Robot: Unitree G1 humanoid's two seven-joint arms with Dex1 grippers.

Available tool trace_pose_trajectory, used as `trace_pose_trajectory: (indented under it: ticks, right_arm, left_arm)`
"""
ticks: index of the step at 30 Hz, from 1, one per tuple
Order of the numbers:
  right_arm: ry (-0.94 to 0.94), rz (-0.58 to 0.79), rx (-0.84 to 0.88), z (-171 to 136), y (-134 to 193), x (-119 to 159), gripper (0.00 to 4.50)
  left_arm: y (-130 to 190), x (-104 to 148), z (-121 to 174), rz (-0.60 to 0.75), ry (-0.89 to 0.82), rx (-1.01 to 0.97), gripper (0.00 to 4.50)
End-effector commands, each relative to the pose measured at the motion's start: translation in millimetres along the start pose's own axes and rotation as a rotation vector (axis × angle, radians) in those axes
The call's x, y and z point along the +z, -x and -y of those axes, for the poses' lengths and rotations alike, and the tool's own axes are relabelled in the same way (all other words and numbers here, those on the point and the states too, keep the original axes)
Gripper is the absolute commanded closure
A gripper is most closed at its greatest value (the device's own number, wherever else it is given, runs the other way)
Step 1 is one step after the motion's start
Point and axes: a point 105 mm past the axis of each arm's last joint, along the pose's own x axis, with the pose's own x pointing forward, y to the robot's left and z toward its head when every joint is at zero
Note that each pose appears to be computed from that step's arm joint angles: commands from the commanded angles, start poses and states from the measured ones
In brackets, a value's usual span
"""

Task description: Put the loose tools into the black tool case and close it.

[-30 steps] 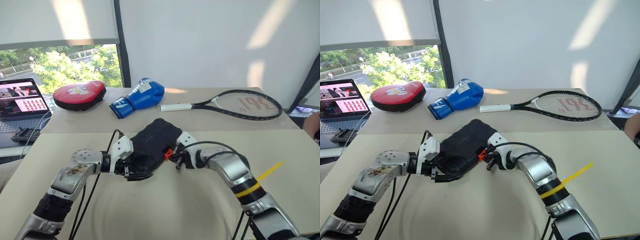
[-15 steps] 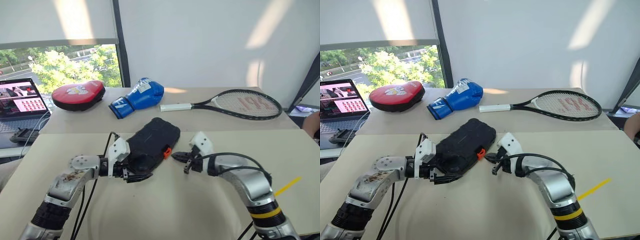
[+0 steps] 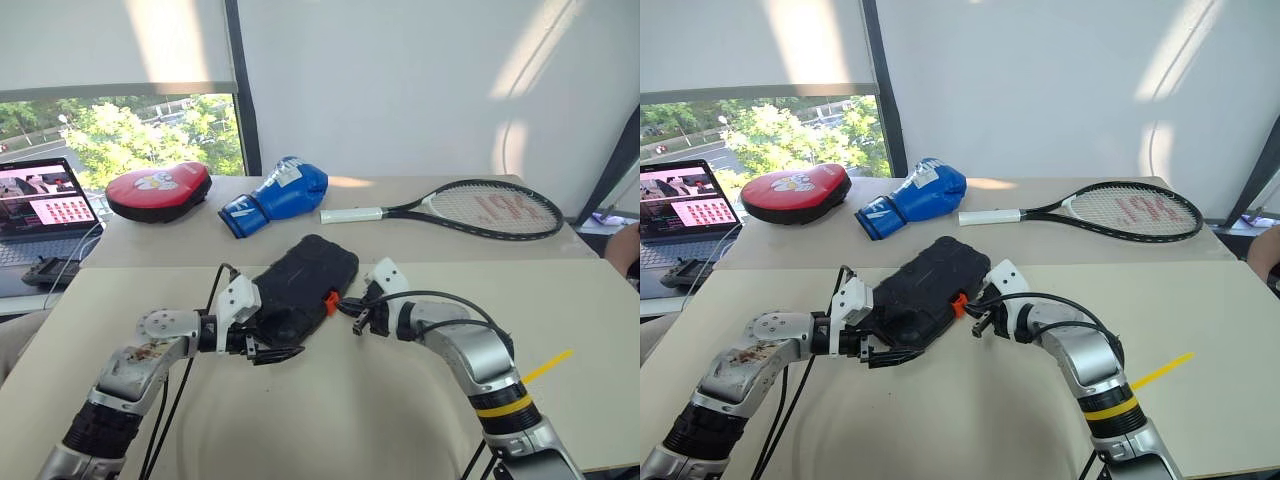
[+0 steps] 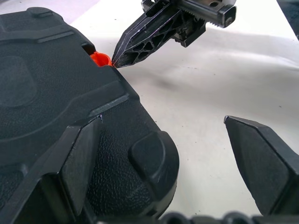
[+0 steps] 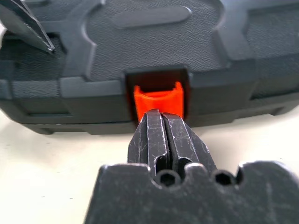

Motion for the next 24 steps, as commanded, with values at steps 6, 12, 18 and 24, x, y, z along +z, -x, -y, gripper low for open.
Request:
trace_pose_trajectory:
  ticks: [6,12,18,24]
  right_arm:
    - [0.09,0.218,0.061,-24,54,26,3.88]
    - [0.088,0.232,0.016,-49,142,18,1.91]
    - [0.104,0.122,-0.178,-47,208,6,0.02]
    - [0.135,0.043,-0.223,-50,233,-2,0.02]
  left_arm:
    - [17,13,9,0.155,0.085,0.051,0.0]
    - [65,15,25,0.179,0.178,0.13,0.0]
    - [103,-6,40,0.077,0.224,0.214,0.0]
    - [109,-17,47,0.038,0.243,0.248,0.0]
